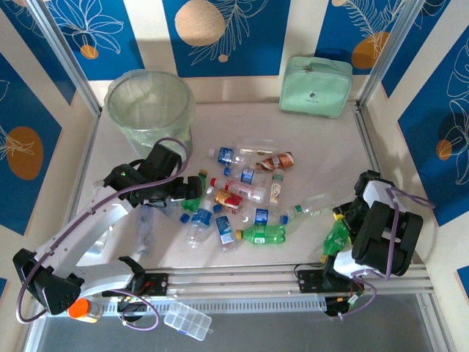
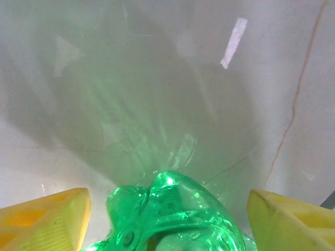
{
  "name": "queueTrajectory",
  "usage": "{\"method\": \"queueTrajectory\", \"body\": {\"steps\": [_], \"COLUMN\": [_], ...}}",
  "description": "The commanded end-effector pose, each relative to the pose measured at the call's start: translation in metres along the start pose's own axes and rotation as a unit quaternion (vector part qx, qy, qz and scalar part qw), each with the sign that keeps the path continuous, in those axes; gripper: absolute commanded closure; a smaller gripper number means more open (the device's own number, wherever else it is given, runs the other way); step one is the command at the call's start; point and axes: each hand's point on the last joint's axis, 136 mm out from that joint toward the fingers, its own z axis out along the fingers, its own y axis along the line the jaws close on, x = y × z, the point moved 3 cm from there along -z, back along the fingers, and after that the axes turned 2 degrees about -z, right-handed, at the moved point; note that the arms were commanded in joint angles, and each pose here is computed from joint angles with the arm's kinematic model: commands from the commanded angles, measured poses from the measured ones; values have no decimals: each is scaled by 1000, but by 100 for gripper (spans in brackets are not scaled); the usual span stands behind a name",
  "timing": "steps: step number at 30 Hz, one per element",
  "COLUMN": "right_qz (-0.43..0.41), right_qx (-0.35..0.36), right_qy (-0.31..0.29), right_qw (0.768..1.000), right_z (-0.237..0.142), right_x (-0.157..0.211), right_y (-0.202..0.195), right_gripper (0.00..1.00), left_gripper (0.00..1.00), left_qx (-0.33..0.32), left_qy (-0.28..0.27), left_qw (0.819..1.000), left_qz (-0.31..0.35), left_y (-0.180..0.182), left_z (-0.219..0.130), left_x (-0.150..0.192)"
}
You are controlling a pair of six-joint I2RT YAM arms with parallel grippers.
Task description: Put the plastic bottles in the bin
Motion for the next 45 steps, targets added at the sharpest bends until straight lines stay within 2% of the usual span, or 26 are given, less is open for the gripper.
{"method": "queueTrajectory", "body": {"steps": [1,4,9,13,16,20,23,29,31,37,45], "right_qz": [-4,11,52,79,108,133,115,29,9,-33,-85], "right_qx": [-17,-11,-35,-40,-80,-74,-60,-36,-40,-52,-73], "right_qy": [-6,2,27,23,43,48,20,-7,-17,-28,-8], "right_qw": [1000,1000,998,996,990,987,991,999,999,998,994], "right_z": [-7,-6,-6,-15,-12,-11,-13,-17,-22,-29,-18], "right_x": [-5,-6,-4,-5,4,14,11,8,10,24,47], "right_y": [10,10,17,20,31,30,30,35,35,25,24], "right_gripper": [29,36,37,38,41,42,39,16,13,12,14], "left_gripper": [1,1,1,1,1,1,1,1,1,1,1], "left_qx": [-15,-8,3,9,10,2,3,0,-1,1,16], "left_qy": [-12,-14,-28,-47,-56,-60,-62,-65,-64,-62,-66], "left_qw": [1000,1000,1000,999,998,997,997,996,996,996,995], "left_qz": [10,7,14,25,37,46,54,63,64,65,79], "left_y": [9,8,6,5,5,10,12,12,12,11,7], "left_z": [-5,-9,-22,-33,-40,-47,-49,-51,-51,-50,-51], "left_x": [3,4,1,-4,-6,-4,-2,-3,-3,-3,-4]}}
